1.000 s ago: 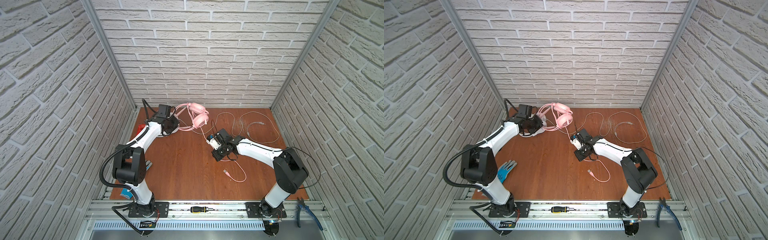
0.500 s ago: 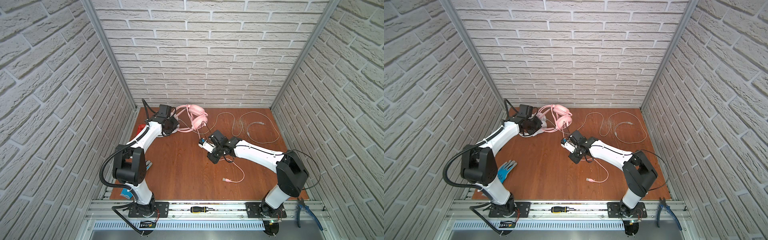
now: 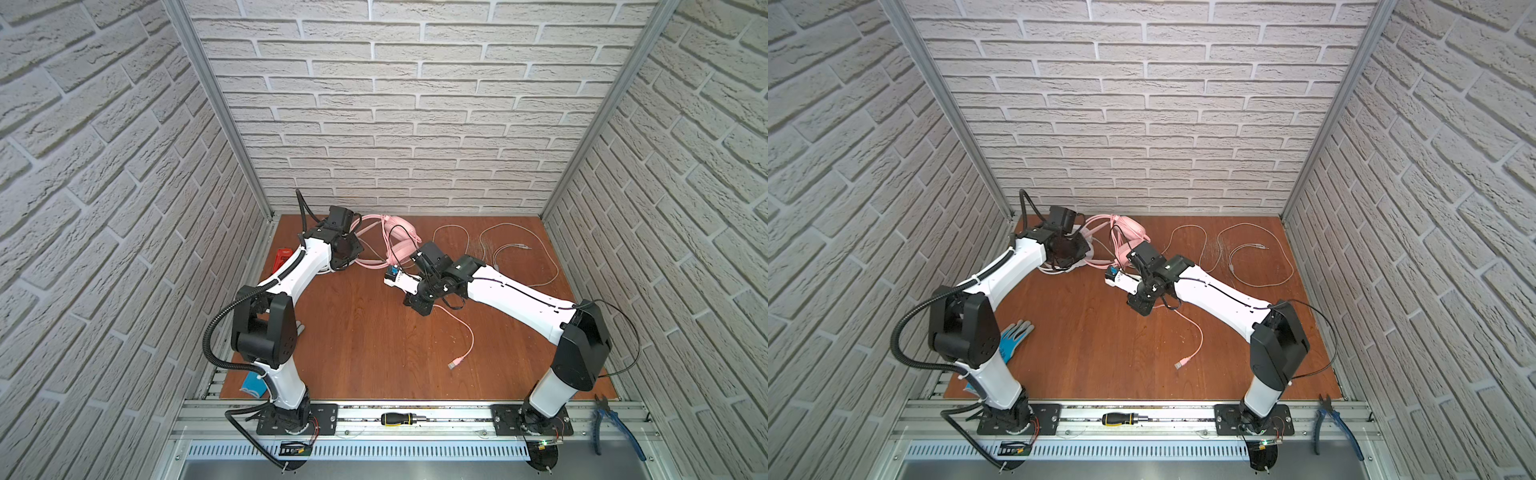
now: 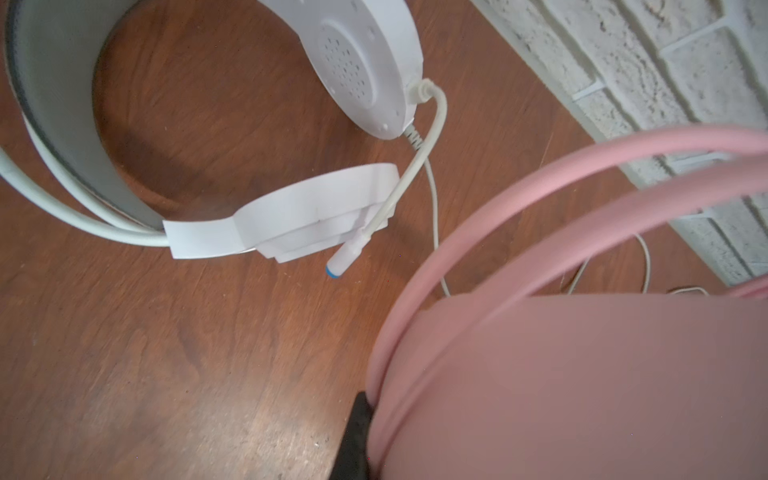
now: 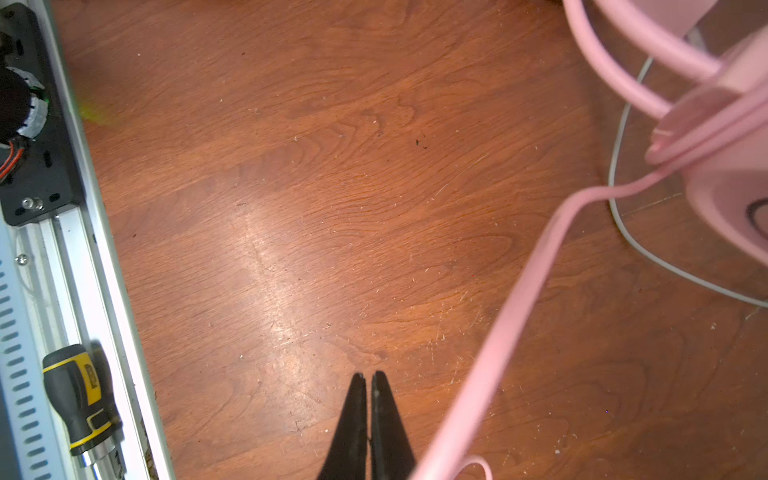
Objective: Wrap the headphones
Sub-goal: 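Carry the pink cable up and around the held headset with the right gripper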
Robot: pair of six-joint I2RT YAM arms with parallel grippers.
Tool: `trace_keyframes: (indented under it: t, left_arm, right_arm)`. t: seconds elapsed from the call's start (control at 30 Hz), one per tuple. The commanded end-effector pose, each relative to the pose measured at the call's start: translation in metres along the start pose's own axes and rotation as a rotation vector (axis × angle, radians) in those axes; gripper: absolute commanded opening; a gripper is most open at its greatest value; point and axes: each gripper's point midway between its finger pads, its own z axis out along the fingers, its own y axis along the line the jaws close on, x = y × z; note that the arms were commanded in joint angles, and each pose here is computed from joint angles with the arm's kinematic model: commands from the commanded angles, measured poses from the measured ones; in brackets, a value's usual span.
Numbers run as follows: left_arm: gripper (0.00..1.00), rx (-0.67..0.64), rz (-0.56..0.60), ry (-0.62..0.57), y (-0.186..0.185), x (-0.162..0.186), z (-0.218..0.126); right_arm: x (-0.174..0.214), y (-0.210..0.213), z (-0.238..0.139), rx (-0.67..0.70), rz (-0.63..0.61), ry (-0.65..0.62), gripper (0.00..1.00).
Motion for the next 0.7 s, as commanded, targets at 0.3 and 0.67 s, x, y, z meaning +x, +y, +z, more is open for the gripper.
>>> trace_keyframes:
  t: [0.3,0.67]
  left_arm:
    - [0.0,-0.089,0.185,0.0,-0.013,0.003,-0.002]
    - [0.0,-0.189,0.388,0.086,-0.007,0.021,0.0]
  right_arm:
    - [-0.022,0.009,-0.024,-0.042,-0.102,-0.011,0.05]
    - [-0.017,-0.012,-0.039,0.056,-0.131,0.111,0.05]
